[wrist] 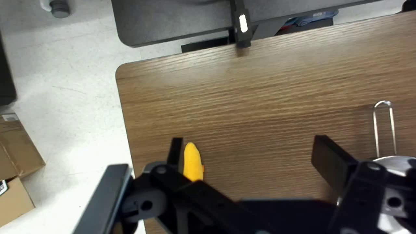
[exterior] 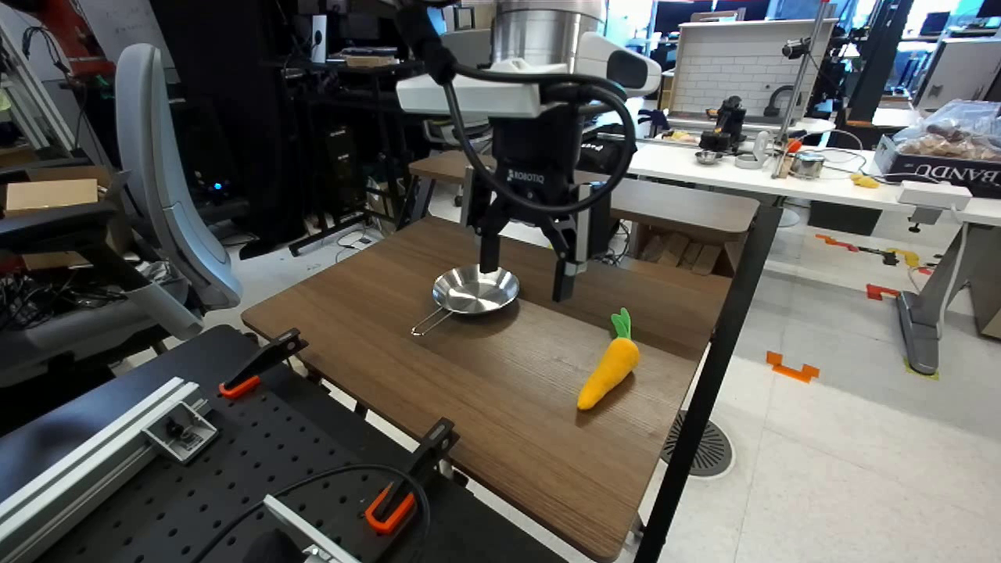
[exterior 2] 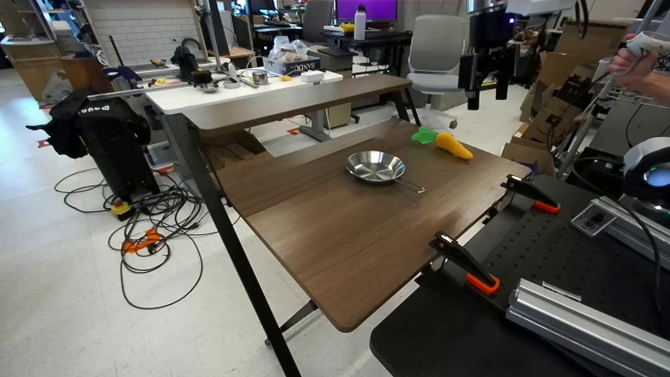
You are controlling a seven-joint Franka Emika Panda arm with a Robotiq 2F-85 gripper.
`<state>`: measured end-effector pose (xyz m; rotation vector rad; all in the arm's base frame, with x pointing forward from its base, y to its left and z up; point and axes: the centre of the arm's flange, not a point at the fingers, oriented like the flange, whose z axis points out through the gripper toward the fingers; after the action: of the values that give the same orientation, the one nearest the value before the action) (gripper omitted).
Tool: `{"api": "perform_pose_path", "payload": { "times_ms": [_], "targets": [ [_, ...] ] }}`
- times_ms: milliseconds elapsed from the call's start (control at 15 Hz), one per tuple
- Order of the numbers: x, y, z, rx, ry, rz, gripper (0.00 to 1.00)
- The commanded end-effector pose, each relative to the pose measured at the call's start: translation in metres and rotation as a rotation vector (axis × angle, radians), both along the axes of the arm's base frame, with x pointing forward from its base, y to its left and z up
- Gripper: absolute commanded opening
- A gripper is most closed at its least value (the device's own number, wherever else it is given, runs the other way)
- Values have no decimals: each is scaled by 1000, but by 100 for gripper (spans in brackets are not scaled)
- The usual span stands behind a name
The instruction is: Put the carrot plushie into the pan
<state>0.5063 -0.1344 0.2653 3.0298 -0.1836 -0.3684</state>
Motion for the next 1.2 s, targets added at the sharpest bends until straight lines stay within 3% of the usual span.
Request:
{"api": "perform_pose_path", "payload": {
  "times_ms": [0,400,1133],
  "targets": [
    [27,-31,-14,-35,-32,29,100],
    [54,-57,-36,-40,-56,46,100],
    [94,-52,-94,-57,-22,83,100]
  ]
}}
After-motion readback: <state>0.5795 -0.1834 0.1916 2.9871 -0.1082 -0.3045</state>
